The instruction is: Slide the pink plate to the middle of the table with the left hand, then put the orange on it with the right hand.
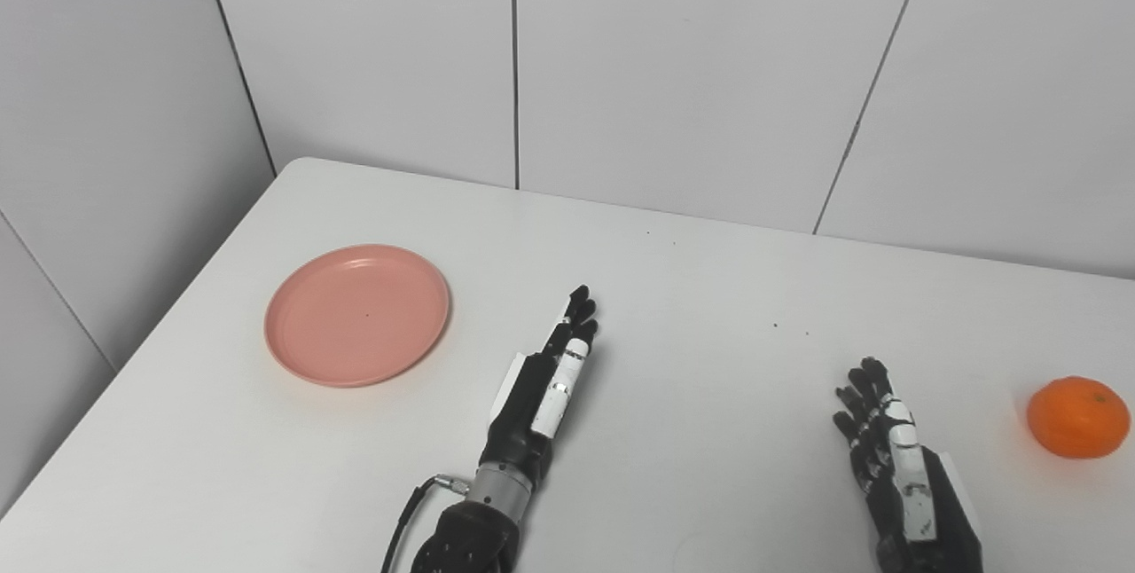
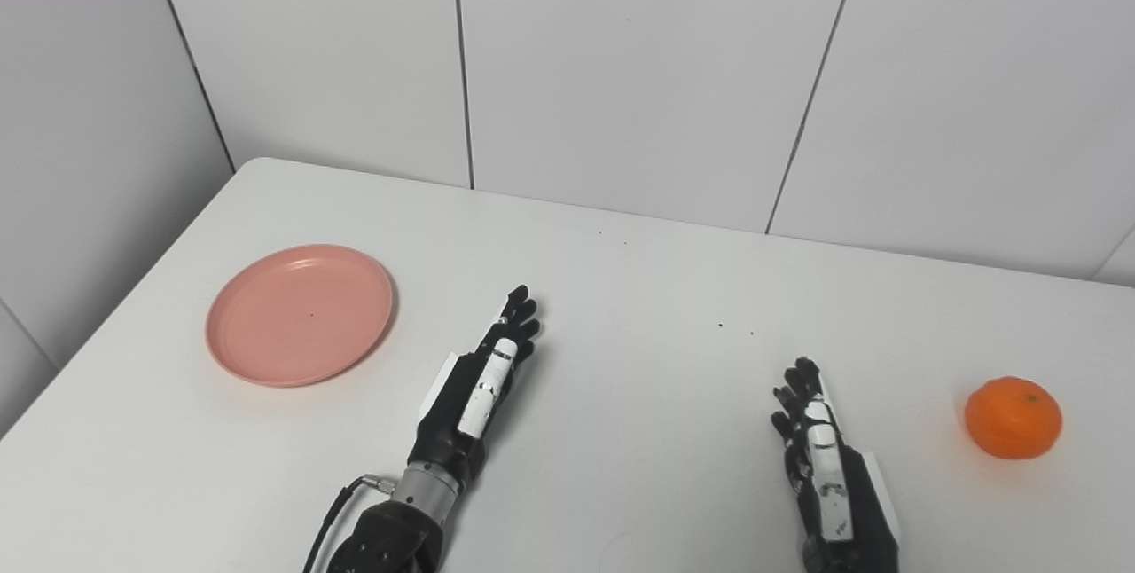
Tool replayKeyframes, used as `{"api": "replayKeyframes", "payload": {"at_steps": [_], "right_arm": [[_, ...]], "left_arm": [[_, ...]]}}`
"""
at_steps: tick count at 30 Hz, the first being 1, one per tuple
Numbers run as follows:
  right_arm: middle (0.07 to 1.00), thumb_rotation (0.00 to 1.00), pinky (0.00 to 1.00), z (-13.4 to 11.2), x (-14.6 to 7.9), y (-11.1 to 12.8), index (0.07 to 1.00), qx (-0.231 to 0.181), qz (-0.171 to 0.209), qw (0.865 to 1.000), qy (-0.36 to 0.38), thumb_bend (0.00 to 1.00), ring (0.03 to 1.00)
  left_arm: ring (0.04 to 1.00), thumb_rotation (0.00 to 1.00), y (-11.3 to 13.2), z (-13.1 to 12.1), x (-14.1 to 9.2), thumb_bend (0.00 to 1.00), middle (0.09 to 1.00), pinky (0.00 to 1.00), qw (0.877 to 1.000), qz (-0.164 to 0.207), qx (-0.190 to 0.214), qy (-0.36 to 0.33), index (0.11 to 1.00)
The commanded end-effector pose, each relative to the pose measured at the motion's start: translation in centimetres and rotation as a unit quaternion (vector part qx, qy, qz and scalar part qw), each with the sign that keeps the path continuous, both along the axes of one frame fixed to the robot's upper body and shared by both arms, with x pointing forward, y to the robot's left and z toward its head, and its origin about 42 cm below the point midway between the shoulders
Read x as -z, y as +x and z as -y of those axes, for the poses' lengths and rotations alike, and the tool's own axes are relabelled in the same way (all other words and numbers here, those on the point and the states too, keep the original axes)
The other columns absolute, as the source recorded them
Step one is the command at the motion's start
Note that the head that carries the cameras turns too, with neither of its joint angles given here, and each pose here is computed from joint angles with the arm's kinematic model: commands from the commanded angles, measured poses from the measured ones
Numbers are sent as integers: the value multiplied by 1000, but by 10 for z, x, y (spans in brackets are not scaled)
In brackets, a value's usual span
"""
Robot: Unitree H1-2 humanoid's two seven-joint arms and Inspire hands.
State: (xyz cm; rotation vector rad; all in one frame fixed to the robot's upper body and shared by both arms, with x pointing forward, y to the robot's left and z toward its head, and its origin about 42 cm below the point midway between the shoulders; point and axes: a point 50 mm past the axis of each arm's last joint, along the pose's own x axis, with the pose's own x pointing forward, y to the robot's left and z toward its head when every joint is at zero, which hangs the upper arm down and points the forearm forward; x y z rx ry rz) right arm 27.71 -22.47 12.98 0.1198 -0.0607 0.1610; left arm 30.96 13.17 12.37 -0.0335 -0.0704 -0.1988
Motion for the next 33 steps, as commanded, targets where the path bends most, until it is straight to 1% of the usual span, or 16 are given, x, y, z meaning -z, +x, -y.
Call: {"api": "replayKeyframes", "payload": {"at_steps": [1,3,7,12,17,20,22,27,28,33], "right_arm": [[1000,1000,1000,-4,-14,4,1000,-1,50,999,-1,321,1000],[1000,1000,1000,-5,-13,4,1000,1,50,999,-5,322,1000],[1000,1000,1000,-7,-12,3,1000,0,46,999,0,327,1000],[1000,1000,1000,-5,-11,3,1000,-2,43,999,9,295,1000],[1000,1000,1000,-4,-11,3,1000,-2,46,999,-9,283,1000],[1000,1000,1000,-4,-12,3,1000,1,43,999,-7,284,1000],[1000,1000,1000,-5,-13,4,1000,3,41,999,-5,284,1000],[1000,1000,1000,-5,-12,5,1000,1,38,999,3,297,1000],[1000,1000,1000,-5,-12,5,1000,1,38,999,3,300,1000],[1000,1000,1000,-5,-11,6,1000,0,41,999,5,295,1000]], "left_arm": [[981,1000,4,7,-11,333,995,977,1000,13,21,-1,995],[983,1000,4,5,-11,334,995,979,1000,13,21,-1,997],[986,1000,6,0,-16,330,1000,989,999,28,24,-4,1000],[985,1000,6,-2,-24,347,998,974,999,48,23,4,992],[987,1000,5,-6,-41,377,1000,986,997,69,26,-1,992],[989,1000,5,-11,-55,394,1000,993,996,83,28,-2,993],[993,1000,5,-14,-63,423,1000,996,995,92,29,0,1000],[994,1000,7,-23,-81,447,1000,999,994,110,27,6,1000],[990,1000,7,-25,-84,437,1000,993,993,113,25,5,996],[978,1000,13,-39,-96,435,993,980,993,114,17,13,988]]}}
